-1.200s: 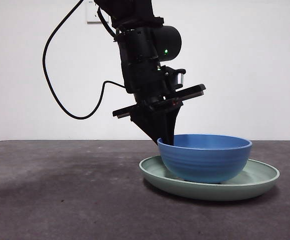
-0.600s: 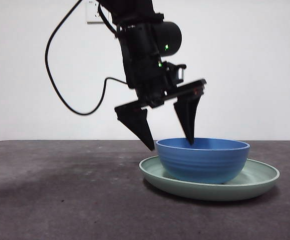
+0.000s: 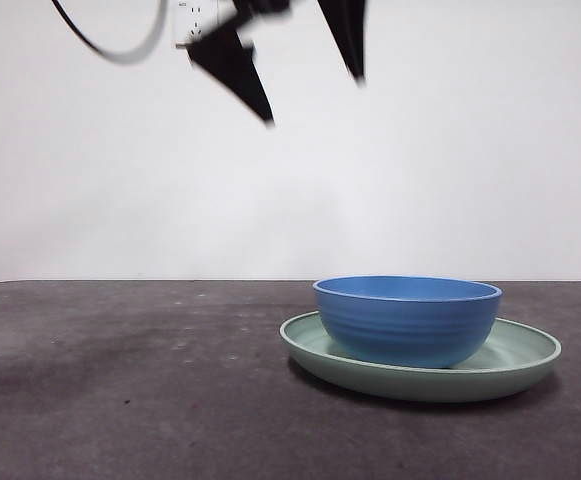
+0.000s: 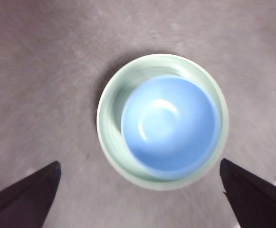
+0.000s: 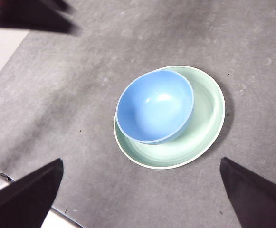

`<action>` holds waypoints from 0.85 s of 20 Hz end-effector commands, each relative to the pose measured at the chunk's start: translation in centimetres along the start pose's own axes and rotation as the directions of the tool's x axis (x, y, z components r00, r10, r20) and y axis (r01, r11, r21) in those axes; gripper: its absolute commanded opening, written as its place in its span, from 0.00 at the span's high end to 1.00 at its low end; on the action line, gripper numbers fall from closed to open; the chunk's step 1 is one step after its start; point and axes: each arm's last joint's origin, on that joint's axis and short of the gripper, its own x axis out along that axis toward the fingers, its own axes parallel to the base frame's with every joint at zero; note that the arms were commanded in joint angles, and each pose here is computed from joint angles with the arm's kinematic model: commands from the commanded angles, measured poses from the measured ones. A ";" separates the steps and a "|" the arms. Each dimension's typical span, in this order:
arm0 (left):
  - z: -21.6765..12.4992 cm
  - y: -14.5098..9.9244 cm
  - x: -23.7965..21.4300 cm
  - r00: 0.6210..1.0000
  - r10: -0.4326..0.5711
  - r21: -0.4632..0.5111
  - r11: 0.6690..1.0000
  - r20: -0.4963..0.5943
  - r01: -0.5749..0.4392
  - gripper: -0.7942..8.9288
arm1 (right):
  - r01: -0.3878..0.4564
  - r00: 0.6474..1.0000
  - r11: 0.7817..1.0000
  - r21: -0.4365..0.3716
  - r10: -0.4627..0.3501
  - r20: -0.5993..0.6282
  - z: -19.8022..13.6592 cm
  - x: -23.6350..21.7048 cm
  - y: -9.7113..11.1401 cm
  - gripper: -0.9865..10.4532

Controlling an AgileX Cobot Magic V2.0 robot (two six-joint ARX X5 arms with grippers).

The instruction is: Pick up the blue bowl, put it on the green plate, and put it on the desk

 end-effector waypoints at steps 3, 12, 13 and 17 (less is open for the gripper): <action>-2.4 -0.8 -7.5 0.997 0.005 0.048 0.999 0.079 -0.009 0.27 | -0.001 1.000 1.000 -0.026 0.001 0.020 0.5 -0.3 0.3 0.42; -14.0 -1.5 -15.3 0.966 0.013 0.069 0.997 0.260 -0.032 0.27 | -0.001 1.000 1.000 -0.019 0.001 0.019 0.5 -0.3 0.3 0.42; -15.9 -1.4 -15.6 0.954 0.043 0.051 0.997 0.297 -0.061 0.27 | -0.001 1.000 1.000 -0.016 0.001 0.017 0.5 -0.3 0.3 0.42; -22.8 -1.2 -16.8 0.885 0.095 0.006 0.994 0.456 -0.110 0.27 | 0.000 1.000 1.000 -0.011 0.000 0.011 0.4 -0.3 0.2 0.42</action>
